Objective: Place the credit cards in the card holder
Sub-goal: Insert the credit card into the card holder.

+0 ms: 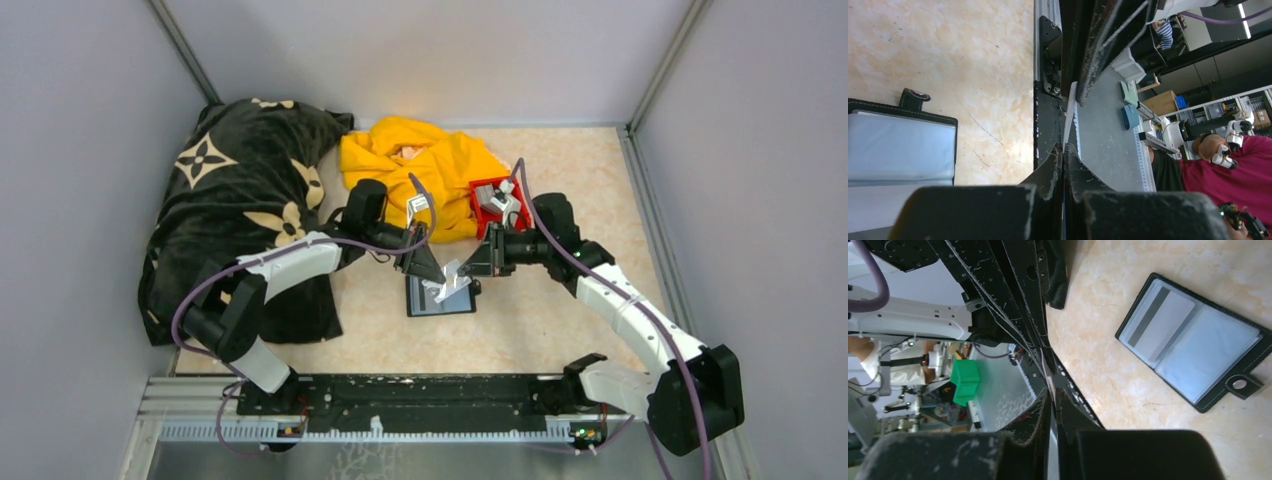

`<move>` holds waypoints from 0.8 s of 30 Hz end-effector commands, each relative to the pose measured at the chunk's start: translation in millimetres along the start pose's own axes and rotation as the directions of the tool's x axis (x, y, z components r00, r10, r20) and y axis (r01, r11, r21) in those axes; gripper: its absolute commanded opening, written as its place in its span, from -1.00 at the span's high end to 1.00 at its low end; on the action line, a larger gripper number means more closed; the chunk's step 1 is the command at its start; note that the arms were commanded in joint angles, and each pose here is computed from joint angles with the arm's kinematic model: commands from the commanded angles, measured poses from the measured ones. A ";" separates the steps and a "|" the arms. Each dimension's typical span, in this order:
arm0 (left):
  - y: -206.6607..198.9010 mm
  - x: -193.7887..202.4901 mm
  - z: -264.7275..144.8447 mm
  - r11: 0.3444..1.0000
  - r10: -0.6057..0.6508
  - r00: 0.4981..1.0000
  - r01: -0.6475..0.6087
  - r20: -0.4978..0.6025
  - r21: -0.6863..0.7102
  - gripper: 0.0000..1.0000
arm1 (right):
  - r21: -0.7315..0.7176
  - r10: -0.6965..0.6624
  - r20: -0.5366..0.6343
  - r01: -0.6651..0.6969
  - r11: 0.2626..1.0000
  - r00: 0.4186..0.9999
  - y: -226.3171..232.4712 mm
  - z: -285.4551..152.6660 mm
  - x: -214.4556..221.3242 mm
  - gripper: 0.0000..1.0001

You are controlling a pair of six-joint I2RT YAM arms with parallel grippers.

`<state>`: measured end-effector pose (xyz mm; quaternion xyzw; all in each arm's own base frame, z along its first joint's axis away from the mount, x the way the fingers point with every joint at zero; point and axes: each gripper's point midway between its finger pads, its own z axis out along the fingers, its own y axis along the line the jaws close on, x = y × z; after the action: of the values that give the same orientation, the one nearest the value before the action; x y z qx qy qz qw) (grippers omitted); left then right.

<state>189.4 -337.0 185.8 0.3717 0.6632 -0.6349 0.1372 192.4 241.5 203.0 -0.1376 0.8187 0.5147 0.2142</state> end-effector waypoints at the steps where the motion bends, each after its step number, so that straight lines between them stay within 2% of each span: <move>1: 24.6 -17.9 -6.2 0.992 0.012 0.997 -0.003 0.072 -0.125 1.00 | -0.001 -0.047 0.025 0.047 0.999 0.999 4.8 -0.3 -8.1 0.67; 4: 54.3 -21.3 -13.5 0.950 -0.043 0.987 0.088 0.152 -0.299 1.00 | 0.090 -0.067 0.077 0.060 0.994 0.995 -7.0 -3.0 -17.7 0.35; 7: 76.4 -20.5 -22.9 0.884 -0.111 0.955 0.222 0.276 -0.411 1.00 | 0.161 -0.077 0.116 0.058 0.985 0.990 -19.1 -4.7 -23.6 0.18; 14: 98.0 5.4 -45.1 0.741 -0.226 0.799 0.512 0.557 -0.433 1.00 | 0.338 -0.094 0.192 0.024 0.941 0.977 -57.5 -10.5 -29.2 0.12; 16: 102.7 13.9 -49.9 0.700 -0.246 0.750 0.576 0.614 -0.423 1.00 | 0.364 -0.088 0.197 0.011 0.931 0.976 -67.0 -9.1 -26.6 0.20; 18: 102.4 19.6 -49.8 0.687 -0.259 0.715 0.609 0.649 -0.397 1.00 | 0.389 -0.089 0.195 0.006 0.921 0.977 -75.1 -6.0 -22.9 0.34; 21: 102.3 26.8 -45.4 0.666 -0.278 0.671 0.650 0.687 -0.365 1.00 | 0.424 -0.091 0.176 0.008 0.905 0.980 -85.9 1.7 -15.7 0.72; 24: 101.6 30.6 -37.6 0.658 -0.281 0.652 0.665 0.704 -0.353 1.00 | 0.455 -0.090 0.159 0.008 0.890 0.983 -95.3 9.9 -9.0 0.98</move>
<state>235.6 -290.0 76.1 -0.0602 0.8514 -0.4699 0.2251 231.3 204.8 133.1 -0.0552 0.8930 0.3374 0.2928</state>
